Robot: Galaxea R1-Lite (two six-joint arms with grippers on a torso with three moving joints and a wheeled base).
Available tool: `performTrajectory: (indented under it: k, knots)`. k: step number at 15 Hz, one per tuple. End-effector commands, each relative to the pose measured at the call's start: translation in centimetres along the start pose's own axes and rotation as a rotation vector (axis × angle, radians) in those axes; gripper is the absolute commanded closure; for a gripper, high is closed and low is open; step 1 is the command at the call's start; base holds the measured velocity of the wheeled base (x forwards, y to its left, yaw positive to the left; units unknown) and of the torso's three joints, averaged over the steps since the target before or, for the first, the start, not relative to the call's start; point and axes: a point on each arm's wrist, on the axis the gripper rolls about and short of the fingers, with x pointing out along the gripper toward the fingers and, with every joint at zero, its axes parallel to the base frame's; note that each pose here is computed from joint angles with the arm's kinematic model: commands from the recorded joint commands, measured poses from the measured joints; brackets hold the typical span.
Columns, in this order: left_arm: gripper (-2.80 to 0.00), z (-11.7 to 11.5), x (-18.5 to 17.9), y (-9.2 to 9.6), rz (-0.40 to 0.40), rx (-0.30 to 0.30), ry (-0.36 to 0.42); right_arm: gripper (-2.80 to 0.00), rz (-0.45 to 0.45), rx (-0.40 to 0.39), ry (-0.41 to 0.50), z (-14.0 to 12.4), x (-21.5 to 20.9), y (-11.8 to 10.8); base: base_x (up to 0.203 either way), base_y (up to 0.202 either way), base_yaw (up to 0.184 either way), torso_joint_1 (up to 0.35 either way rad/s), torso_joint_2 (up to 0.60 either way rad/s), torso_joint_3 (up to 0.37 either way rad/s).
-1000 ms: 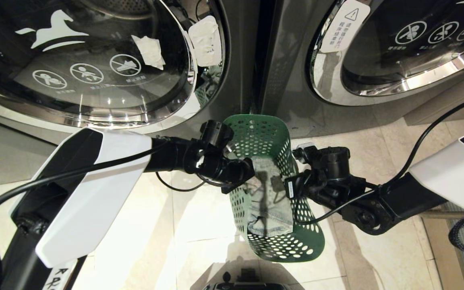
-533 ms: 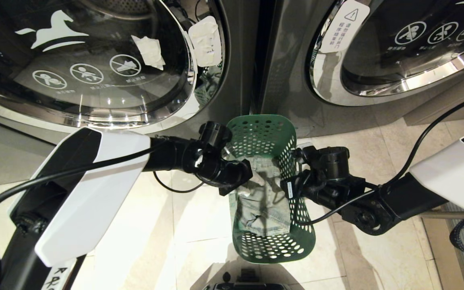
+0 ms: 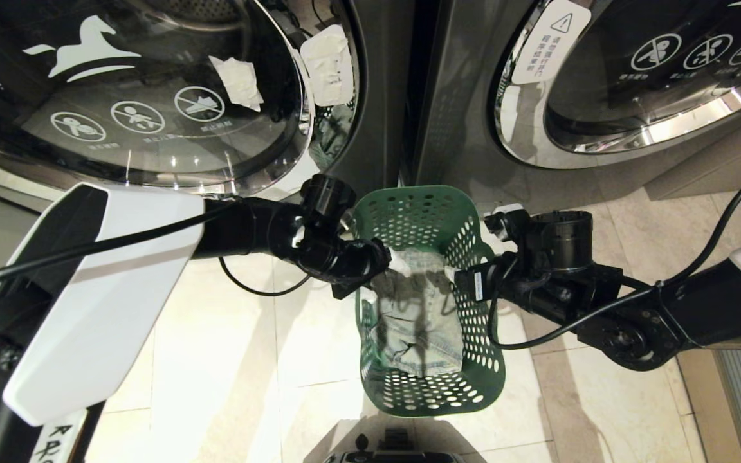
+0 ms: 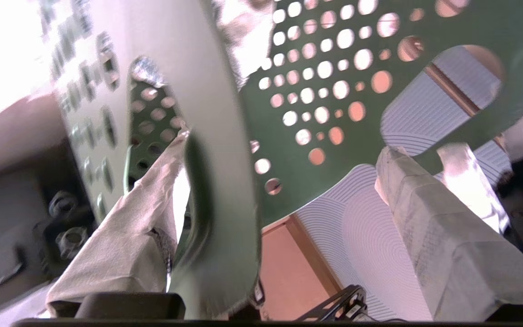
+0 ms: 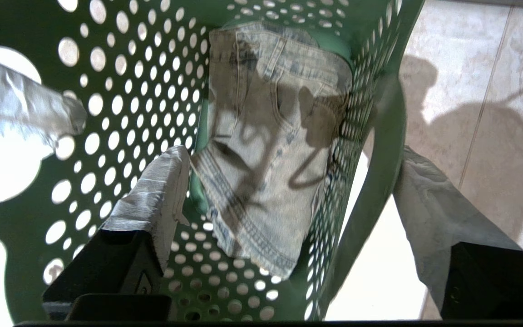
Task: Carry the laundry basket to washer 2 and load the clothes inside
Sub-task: Pick up the clothes basket and put it beside the washing machine
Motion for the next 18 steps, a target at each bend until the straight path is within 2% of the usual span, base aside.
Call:
performTrajectory:
  k: [1,4,7,10,12,15,18]
  knots:
    - [-2.8,0.0,-0.7,-0.3,0.009,-0.006,-0.006,-2.8,0.0,0.003,-0.012,0.4,-1.2,-0.1,0.0,0.0,0.0,0.0,0.0,0.0]
    - [-2.8,-0.3,-0.1,0.4,0.117,-0.016,-0.038,-2.8,0.002,0.001,0.01,-0.2,-2.5,-0.3,0.0,0.0,0.0,0.0,0.0,0.0]
    - [-2.8,-0.2,-0.1,0.6,0.16,-0.01,-0.066,-2.8,0.003,0.003,0.013,-0.2,-3.7,-0.4,0.0,0.0,0.0,0.0,0.0,0.0]
    - [-2.8,0.0,-0.8,0.3,0.204,0.044,-0.116,-2.8,0.007,0.003,-0.012,0.5,-5.0,-0.4,0.0,0.0,0.0,0.0,0.0,0.0]
    - [-2.8,0.2,-2.0,-0.3,0.228,0.073,-0.162,-2.8,0.008,-0.002,-0.031,1.3,-6.1,-0.5,0.0,0.0,0.0,0.0,0.0,0.0]
    - [-2.8,-0.1,-4.1,-1.1,0.258,0.073,-0.158,-2.8,0.007,-0.01,-0.01,1.9,-7.5,-0.6,0.0,0.0,0.0,0.0,0.0,0.0]
    - [-2.8,-0.3,-7.3,-2.5,0.307,0.088,-0.221,-2.8,0.01,-0.022,0.023,2.7,-10.0,-0.8,0.0,0.0,0.0,0.0,0.0,0.0]
